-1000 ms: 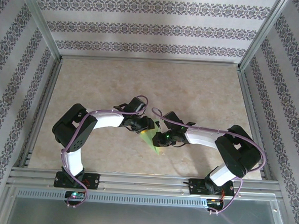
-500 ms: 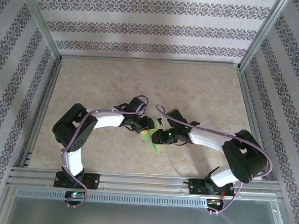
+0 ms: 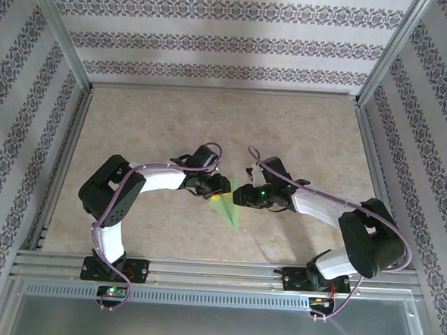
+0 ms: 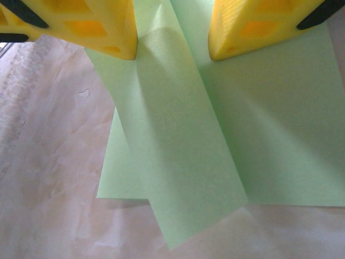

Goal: Fold a paper plane with a square sheet of paper (fold left side to right side)
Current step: Fourth fold the wing at the center of the table.

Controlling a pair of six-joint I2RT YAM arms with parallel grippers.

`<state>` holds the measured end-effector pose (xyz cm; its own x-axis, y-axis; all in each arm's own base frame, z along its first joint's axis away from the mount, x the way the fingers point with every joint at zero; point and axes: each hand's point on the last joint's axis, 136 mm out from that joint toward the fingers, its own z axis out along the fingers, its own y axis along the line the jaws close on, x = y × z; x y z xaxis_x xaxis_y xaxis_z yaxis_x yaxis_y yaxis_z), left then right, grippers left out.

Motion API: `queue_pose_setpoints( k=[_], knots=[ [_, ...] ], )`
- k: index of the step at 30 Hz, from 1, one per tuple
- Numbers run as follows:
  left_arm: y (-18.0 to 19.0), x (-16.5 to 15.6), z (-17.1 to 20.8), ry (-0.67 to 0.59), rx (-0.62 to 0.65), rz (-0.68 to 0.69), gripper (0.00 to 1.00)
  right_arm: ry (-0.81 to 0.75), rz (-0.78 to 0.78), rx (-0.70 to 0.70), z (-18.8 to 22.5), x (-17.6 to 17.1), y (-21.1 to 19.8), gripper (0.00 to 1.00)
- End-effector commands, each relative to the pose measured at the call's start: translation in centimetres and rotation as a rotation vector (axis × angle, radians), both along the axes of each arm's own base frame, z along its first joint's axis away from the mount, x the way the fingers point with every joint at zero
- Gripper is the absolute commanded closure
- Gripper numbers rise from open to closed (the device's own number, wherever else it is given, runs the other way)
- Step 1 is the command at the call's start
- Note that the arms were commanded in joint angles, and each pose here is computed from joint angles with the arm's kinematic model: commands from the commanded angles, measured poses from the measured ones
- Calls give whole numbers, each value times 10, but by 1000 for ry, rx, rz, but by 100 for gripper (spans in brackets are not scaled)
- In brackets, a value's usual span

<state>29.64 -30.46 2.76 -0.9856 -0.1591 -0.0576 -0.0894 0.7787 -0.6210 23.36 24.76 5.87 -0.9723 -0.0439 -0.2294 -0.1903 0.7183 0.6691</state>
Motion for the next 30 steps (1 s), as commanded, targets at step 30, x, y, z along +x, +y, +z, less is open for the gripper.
queue_pose_setpoints(
  k=[30],
  knots=[
    [10,-13,-17,41,87,-16,59,49,-5,-127,-33,-3,-3,97]
  ],
)
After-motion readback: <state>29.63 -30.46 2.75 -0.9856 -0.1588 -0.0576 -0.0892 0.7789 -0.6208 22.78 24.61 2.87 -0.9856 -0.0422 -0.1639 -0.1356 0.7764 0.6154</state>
